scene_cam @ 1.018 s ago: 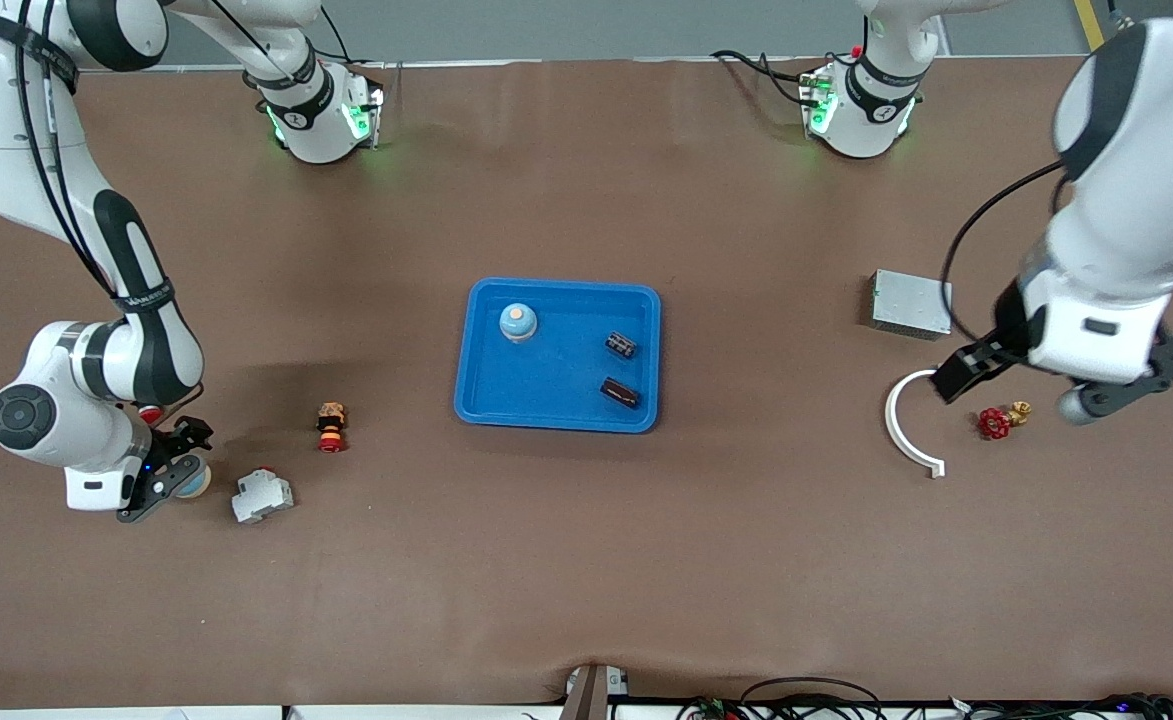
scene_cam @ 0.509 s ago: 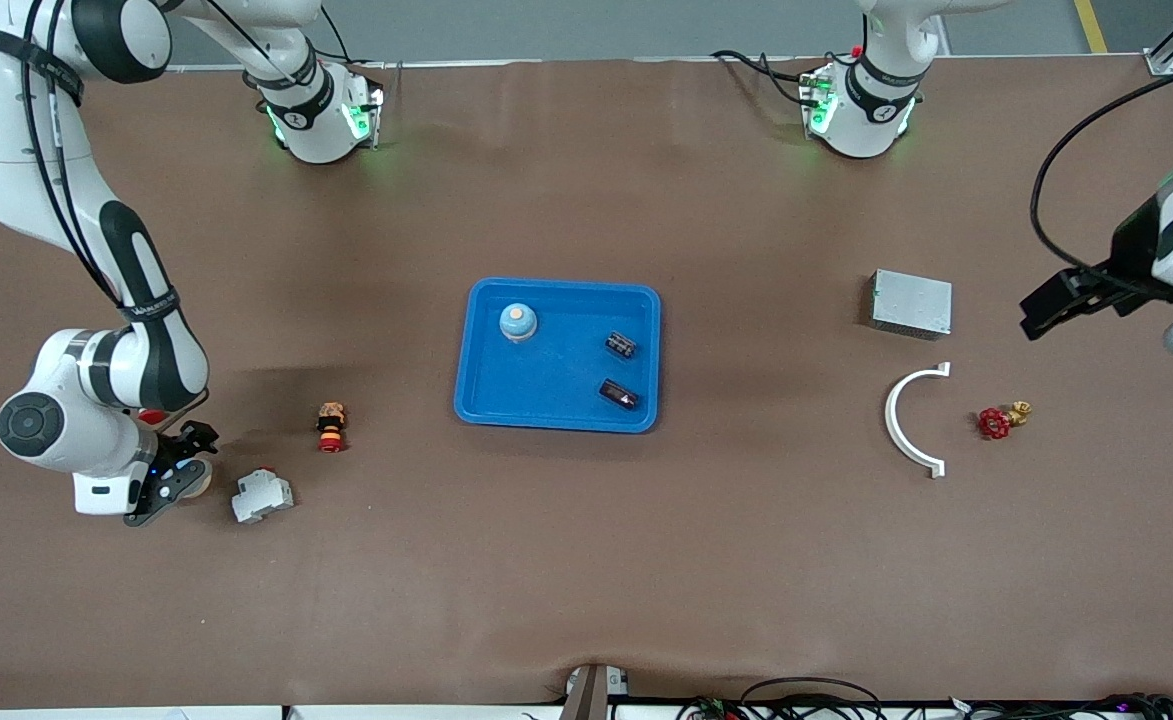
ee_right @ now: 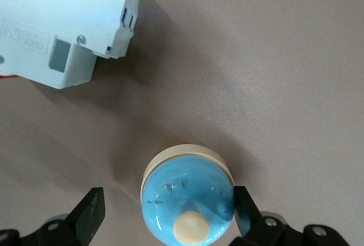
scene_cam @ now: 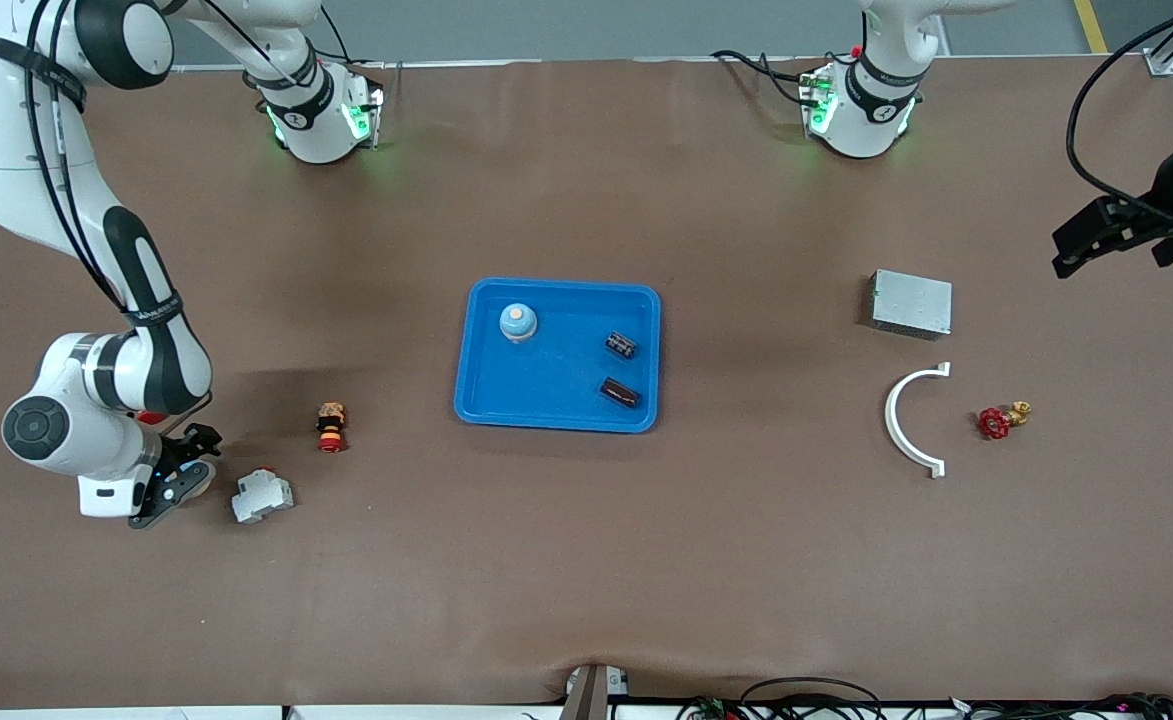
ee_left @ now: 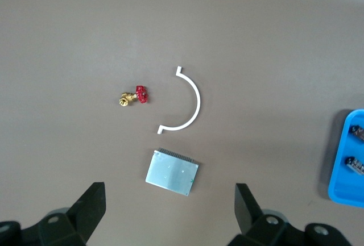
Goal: Place electrolytic capacitor and blue bell in tray
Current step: 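Lift the second blue bell with the right gripper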
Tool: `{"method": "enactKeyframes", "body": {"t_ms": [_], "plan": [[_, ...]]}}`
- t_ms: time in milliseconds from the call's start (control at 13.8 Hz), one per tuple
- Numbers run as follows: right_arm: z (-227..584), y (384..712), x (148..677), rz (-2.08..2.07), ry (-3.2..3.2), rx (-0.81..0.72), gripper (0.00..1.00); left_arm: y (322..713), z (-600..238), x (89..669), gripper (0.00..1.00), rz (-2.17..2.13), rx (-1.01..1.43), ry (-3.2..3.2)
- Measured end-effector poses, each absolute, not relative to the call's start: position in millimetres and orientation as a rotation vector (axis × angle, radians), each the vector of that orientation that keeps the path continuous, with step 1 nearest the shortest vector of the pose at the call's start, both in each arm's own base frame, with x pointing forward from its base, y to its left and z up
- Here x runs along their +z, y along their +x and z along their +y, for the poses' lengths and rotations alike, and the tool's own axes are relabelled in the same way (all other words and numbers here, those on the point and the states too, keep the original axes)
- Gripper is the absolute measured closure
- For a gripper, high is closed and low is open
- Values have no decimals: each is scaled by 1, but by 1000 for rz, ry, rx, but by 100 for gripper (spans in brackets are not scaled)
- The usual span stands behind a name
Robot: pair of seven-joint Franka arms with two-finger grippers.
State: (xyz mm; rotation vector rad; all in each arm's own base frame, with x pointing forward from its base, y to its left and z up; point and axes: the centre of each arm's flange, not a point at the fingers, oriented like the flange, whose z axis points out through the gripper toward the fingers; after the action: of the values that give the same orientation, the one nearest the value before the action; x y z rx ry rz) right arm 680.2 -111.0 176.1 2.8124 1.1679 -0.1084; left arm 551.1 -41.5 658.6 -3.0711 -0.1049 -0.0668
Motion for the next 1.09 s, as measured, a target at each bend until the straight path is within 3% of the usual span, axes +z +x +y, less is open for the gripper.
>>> {"method": "enactKeyframes", "body": {"t_ms": [291,509,1091], "plan": [[-111,681,174,1202,2795,-95,0,541,-46,656,0,-97,-43,-3099],[-111,683,175,1210,2790,-89,32,540,-49,656,0,-89,-43,-3101],[-100,684,184,1186,2882,-146,32,540,-58,657,0,-63,-54,-3113]]}}
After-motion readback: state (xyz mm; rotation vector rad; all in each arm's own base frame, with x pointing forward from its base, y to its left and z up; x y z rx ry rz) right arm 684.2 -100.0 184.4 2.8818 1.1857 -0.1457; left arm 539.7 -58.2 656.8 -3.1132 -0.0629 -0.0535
